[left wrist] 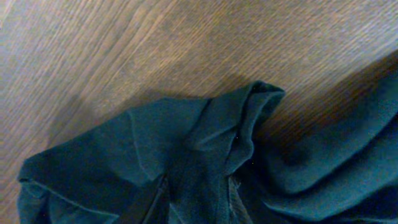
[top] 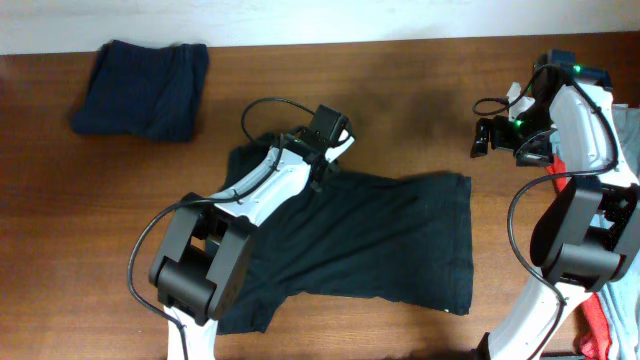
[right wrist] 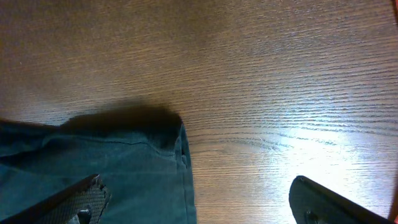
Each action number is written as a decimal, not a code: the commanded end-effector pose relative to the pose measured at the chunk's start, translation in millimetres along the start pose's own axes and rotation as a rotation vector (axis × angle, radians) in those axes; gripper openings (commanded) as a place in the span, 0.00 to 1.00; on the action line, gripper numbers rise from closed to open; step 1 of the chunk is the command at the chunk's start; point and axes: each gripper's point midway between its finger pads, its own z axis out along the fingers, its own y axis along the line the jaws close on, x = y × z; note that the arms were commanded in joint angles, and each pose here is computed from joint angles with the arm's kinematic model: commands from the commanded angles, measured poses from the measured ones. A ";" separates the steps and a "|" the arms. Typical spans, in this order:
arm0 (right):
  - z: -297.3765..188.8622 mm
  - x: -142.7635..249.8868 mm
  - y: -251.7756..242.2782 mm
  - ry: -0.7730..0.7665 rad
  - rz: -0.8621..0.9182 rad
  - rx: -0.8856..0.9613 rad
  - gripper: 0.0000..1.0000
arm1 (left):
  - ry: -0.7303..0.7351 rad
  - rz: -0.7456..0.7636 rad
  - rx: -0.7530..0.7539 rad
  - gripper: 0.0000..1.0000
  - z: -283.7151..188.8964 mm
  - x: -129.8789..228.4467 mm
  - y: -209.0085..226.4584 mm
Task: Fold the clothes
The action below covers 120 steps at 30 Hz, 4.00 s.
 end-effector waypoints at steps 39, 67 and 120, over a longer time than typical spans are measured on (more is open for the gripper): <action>-13.1 -4.6 3.2 -0.039 -0.006 -0.003 0.99 | 0.001 0.072 0.048 0.51 -28.2 -24.0 0.8; -13.1 -4.6 3.2 -0.039 -0.006 -0.003 0.99 | 0.073 0.089 0.093 0.45 -5.6 -6.4 -14.0; -13.1 -4.7 3.2 -0.039 -0.006 -0.003 0.99 | -0.067 -0.022 -0.205 0.05 -6.4 -52.3 69.7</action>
